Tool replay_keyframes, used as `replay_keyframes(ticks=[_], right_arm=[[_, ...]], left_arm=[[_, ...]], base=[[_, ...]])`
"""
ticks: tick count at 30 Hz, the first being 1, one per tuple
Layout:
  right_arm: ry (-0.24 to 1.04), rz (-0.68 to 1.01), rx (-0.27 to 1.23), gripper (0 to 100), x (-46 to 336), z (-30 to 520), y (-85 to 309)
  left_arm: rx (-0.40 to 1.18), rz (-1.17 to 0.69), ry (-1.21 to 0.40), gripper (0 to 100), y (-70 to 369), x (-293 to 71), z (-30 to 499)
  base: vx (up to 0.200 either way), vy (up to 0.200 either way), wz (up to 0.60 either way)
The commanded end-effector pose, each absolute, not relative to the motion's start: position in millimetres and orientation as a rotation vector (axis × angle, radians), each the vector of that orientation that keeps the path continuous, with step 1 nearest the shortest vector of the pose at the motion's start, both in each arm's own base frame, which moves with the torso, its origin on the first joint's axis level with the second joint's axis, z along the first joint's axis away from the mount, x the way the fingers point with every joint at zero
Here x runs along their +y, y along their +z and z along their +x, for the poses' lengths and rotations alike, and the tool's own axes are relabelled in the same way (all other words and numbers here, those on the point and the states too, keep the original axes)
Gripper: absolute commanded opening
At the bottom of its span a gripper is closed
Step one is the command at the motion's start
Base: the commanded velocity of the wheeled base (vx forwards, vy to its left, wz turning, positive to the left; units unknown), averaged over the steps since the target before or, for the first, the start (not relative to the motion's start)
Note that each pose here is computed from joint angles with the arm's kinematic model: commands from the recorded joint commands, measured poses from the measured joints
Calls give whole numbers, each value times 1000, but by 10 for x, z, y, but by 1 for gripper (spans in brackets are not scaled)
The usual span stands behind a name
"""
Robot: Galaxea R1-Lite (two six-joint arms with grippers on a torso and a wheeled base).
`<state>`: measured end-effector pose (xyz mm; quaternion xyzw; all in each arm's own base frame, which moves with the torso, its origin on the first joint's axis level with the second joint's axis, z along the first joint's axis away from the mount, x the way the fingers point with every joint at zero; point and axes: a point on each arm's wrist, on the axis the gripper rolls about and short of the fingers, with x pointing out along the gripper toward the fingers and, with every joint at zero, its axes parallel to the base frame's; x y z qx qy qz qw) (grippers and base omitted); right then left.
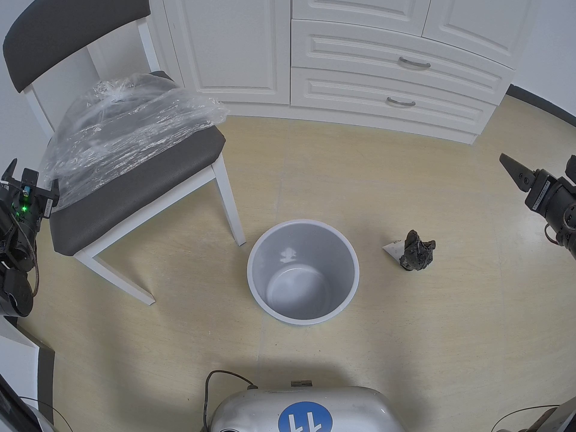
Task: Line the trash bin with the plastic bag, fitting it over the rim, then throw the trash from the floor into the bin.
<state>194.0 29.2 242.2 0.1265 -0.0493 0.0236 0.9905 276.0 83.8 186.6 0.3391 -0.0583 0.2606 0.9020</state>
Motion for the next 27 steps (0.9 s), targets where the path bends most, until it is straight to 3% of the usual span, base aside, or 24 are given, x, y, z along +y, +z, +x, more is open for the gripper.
replay_keyframes(ticks=[1,18,19,27], right_arm=[[48,255,-103,100,291,1934,2431],[50,259,-121,100,290,1925,2452],[50,259,-121,100,290,1925,2452],[59,256,-116,100,308,1925,2441]], left_arm=[[-109,699,534,100,1785,857,2829],[-139,694,538,100,1844,852,2816],[-139,694,538,0,1844,852,2816],[-132,686,536,0,1818,851,2825]], base=[[0,0,0],[0,0,0],[0,0,0],[0,0,0]])
